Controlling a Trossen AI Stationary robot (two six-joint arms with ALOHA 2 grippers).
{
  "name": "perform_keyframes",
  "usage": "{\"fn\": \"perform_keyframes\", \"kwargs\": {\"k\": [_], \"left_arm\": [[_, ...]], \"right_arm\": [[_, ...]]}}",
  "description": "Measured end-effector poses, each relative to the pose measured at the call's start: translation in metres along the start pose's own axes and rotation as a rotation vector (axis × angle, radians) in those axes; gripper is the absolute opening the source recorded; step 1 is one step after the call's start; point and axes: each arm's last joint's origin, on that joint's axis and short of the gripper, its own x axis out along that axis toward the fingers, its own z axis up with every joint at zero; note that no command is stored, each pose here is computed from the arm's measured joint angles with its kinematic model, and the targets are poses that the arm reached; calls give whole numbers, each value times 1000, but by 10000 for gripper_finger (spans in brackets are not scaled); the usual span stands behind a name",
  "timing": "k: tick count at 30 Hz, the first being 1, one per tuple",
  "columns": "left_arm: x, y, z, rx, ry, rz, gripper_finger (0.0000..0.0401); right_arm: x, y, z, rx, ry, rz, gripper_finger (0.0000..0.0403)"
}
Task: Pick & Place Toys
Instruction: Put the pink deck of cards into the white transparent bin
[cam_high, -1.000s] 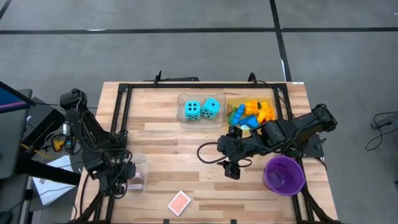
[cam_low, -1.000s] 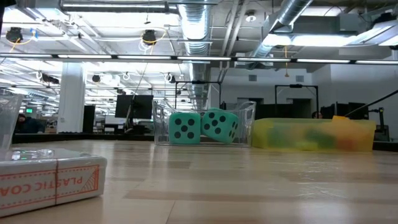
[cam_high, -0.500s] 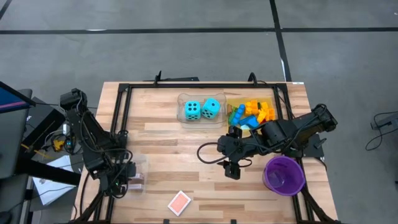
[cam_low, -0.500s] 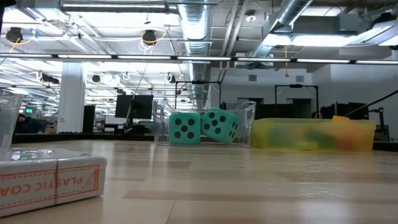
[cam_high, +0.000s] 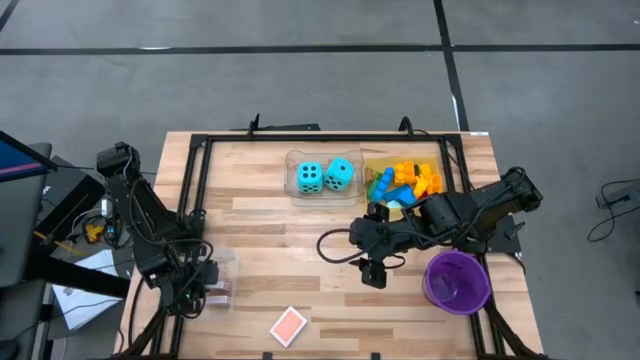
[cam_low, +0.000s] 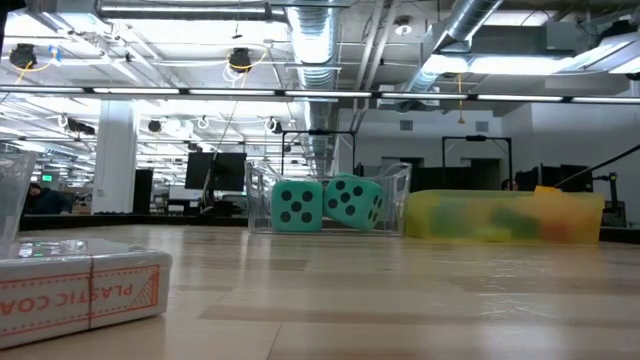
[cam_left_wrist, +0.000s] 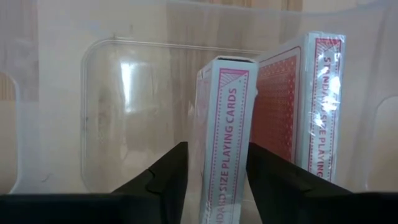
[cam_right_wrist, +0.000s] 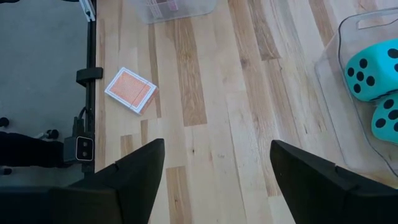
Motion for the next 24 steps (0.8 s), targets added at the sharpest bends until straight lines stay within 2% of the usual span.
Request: {"fn": "perform_keyframes", "kwargs": {"k": [8,14,20,24], "left_arm": [[0,0,0,-49,1,2,143],[0,0,0,-71,0,0,112],[0,0,0,-71,-1,-1,61],[0,0,0,-70,-2,-1,59]], "right_arm": [[0,0,0,0,0,0,284],[0,0,0,-8,0,0,284],[0,0,0,-8,0,0,284],[0,0,0,-8,0,0,284]]}}
